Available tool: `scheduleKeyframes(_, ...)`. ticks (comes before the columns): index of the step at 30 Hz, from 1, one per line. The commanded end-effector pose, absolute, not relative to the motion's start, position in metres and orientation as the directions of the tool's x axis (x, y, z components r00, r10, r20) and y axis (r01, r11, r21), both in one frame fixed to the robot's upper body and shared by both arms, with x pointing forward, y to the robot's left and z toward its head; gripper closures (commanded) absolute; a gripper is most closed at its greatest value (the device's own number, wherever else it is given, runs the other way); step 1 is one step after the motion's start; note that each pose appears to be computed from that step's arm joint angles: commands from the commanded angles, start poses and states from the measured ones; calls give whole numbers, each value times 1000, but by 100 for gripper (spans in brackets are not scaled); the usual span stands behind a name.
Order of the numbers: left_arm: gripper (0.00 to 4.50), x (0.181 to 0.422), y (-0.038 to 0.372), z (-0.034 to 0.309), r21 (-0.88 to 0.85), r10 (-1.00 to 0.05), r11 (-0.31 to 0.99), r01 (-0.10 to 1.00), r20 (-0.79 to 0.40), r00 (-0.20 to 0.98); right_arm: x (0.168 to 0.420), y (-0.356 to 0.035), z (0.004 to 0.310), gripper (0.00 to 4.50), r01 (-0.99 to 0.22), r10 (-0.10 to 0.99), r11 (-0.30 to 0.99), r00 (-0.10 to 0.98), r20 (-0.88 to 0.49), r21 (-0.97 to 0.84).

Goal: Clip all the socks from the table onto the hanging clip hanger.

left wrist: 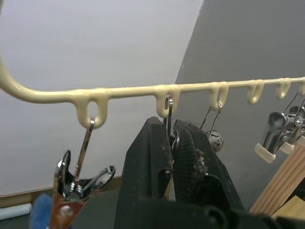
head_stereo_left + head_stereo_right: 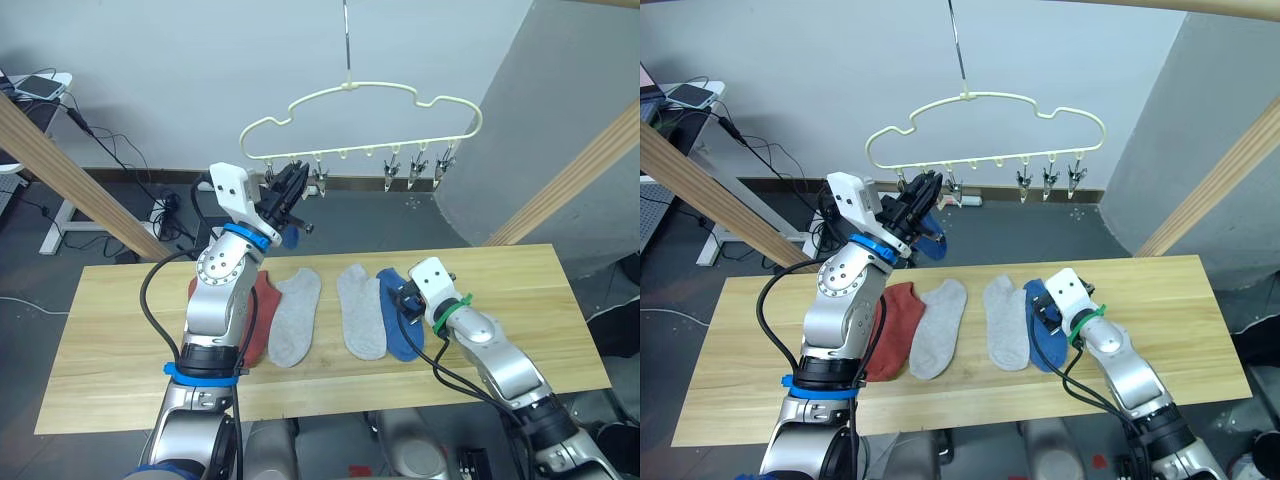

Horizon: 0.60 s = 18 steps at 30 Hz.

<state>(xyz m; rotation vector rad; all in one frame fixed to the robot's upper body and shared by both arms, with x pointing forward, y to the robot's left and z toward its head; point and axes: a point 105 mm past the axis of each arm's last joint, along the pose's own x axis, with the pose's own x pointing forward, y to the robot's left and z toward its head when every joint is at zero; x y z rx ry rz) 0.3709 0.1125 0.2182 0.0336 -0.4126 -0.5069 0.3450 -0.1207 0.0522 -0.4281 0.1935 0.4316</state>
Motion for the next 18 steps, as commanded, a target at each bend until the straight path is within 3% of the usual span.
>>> scheduleKeyframes(1,438,363,110,231,156,-493,867,474,416,764,349,-119,46,0,-449,377,828,889,-260,-336)
scheduleKeyframes(7,438,363,110,229,157,-495,866,475,407,768,353,-112,26,0,-469,379,841,866,-325,-269)
scheduleKeyframes(9,438,363,111,229,159,-499,864,478,402,768,352,-112,20,37,-461,366,854,861,-352,-240)
scheduleKeyframes(10,438,363,111,228,159,-500,863,479,401,768,351,-112,18,59,-461,364,856,859,-360,-234)
scheduleKeyframes(18,438,359,110,228,153,-568,818,555,373,734,346,-112,17,355,-445,361,879,855,-372,-172)
